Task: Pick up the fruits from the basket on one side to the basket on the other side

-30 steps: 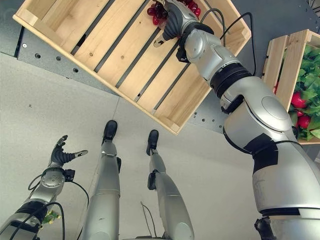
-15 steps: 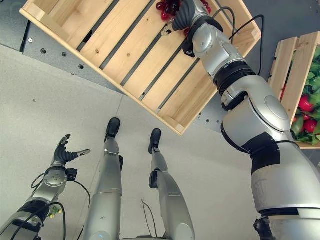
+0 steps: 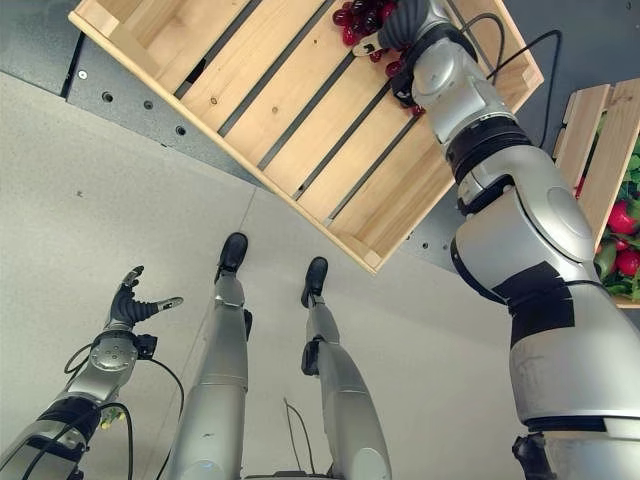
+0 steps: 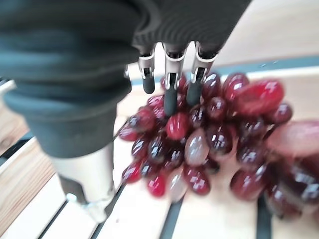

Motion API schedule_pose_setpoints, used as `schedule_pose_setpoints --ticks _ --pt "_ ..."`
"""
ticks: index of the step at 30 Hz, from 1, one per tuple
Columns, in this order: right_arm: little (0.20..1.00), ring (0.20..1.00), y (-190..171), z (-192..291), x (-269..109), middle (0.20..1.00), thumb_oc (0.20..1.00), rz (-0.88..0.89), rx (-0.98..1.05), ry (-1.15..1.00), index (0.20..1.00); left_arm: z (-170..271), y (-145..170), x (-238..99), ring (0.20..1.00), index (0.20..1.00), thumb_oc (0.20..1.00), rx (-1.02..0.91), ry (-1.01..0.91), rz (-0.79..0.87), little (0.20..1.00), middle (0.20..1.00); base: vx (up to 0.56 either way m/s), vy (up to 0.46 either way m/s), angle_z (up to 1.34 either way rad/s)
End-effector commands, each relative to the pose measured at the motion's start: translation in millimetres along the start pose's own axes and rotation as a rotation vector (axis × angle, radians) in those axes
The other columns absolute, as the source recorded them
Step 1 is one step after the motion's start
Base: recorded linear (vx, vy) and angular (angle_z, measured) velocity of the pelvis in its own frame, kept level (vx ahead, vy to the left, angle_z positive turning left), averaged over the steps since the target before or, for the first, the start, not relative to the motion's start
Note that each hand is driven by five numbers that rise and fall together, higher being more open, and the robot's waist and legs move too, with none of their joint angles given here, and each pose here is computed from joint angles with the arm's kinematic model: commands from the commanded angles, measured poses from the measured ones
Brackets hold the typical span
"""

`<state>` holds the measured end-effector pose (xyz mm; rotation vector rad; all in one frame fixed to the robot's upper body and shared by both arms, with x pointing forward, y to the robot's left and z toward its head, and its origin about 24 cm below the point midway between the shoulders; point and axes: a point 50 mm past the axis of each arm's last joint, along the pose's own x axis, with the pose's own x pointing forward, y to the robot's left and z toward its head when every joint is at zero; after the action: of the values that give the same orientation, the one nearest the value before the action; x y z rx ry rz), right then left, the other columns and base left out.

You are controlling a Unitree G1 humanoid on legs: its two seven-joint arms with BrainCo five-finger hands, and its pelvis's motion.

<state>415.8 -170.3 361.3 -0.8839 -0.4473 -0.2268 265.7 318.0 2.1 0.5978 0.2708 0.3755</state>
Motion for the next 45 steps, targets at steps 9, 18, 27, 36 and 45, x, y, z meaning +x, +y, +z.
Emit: schedule_pose_setpoints --ticks 9,18,27,36,45 --pt "0.2 0.2 -66 -33 -3 0.2 0.2 -0.178 -0.073 0.159 0.2 15 8 6 1.0 1.0 1.0 -0.039 -0.051 0.04 1.0 1.0 0.0 0.0 0.0" --pt "0.2 0.2 -52 -26 -1 0.2 0.2 -0.126 -0.087 0.128 0.2 14 6 7 1.0 1.0 1.0 -0.043 -0.041 0.03 1.0 1.0 0.0 0.0 0.0" --pt "0.2 0.2 -39 -13 2 0.2 0.2 -0.09 -0.062 0.076 0.2 13 8 8 1.0 1.0 1.0 -0.051 -0.031 0.039 1.0 1.0 0.0 0.0 0.0" --pt "0.2 0.2 2 10 0 0.2 0.2 0.07 0.064 -0.051 0.2 13 11 9 1.0 1.0 1.0 -0.066 -0.031 0.05 1.0 1.0 0.0 0.0 0.0" --pt "0.2 0.2 79 81 -30 0.2 0.2 0.443 0.091 -0.39 0.2 14 22 9 1.0 1.0 1.0 -0.076 -0.049 0.067 1.0 1.0 0.0 0.0 0.0"
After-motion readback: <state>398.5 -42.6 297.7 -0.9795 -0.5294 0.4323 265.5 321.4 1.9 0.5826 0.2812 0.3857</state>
